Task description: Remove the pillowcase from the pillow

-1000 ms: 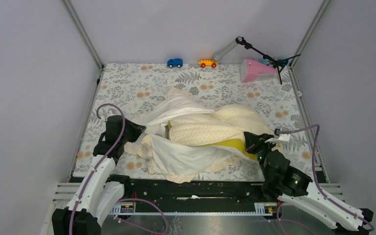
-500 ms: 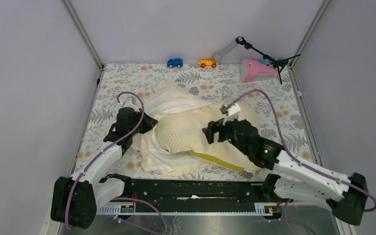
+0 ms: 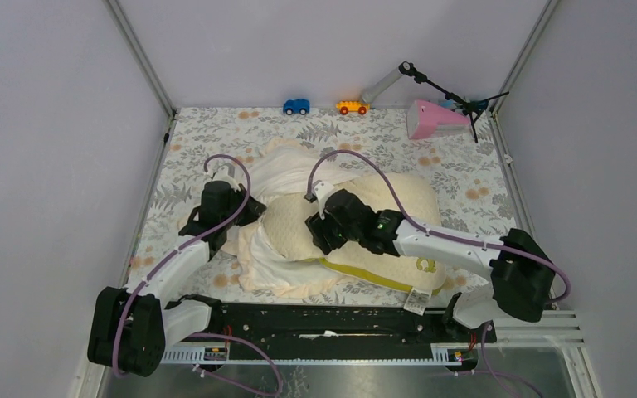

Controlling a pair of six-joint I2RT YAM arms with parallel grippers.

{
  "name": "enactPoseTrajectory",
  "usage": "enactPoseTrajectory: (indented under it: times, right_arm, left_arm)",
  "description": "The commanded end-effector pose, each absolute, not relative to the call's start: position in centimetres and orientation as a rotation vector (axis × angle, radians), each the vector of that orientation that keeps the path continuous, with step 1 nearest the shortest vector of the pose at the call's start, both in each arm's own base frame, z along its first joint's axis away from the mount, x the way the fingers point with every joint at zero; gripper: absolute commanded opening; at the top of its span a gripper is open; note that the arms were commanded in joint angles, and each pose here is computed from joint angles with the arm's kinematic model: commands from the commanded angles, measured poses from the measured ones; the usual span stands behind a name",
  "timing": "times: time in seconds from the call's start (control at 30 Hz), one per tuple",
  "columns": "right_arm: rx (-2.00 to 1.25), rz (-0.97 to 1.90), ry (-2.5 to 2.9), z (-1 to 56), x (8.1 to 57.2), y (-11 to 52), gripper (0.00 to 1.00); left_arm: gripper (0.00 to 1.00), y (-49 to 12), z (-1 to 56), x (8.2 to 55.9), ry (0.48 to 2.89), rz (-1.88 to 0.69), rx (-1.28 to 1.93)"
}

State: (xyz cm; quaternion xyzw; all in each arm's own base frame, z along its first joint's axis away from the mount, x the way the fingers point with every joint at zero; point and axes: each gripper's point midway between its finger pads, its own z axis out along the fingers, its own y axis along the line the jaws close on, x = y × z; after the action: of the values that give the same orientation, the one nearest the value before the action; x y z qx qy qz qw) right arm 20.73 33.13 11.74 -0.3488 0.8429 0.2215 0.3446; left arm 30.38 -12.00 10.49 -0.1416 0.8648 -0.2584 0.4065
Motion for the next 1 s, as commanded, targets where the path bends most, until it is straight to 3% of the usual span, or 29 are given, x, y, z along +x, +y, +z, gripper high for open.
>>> enactPoseTrajectory:
  times: [0.0,0.03,0.1,0.3,0.47,0.67,0.97]
  right_arm:
    - [-0.878,0.396,2.226,11.6,22.4,32.2,0.35]
    - [-0.840,0.330,2.234,11.4,22.9,31.3,0.18]
    - [-0.729,0.205,2.220,11.6,24.3,29.4,0.01]
    - [-0.281,-0.062,1.993,15.9,27.3,21.6,0.00]
    - [0.079,0.029,1.753,20.3,27.0,16.0,0.00]
    - [0.381,0.065,1.571,21.0,25.5,9.6,0.00]
    - [0.528,0.107,1.481,21.5,24.1,6.4,0.00]
  left_arm:
    - [0.00,-10.6,11.8,32.0,2.102,-0.550,-0.362]
    - [0.00,-10.0,11.7,32.0,2.098,-0.518,-0.387]
    - [0.00,-8.7,11.8,32.1,2.077,-0.448,-0.453]
    - [0.00,-3.1,11.8,30.9,1.974,-0.181,-0.756]
    - [0.00,-0.5,12.3,29.4,1.863,-0.092,-0.907]
    - [0.00,1.3,12.7,28.3,1.787,-0.030,-0.995]
    - [0.00,3.4,12.3,26.7,1.704,0.067,-1.166]
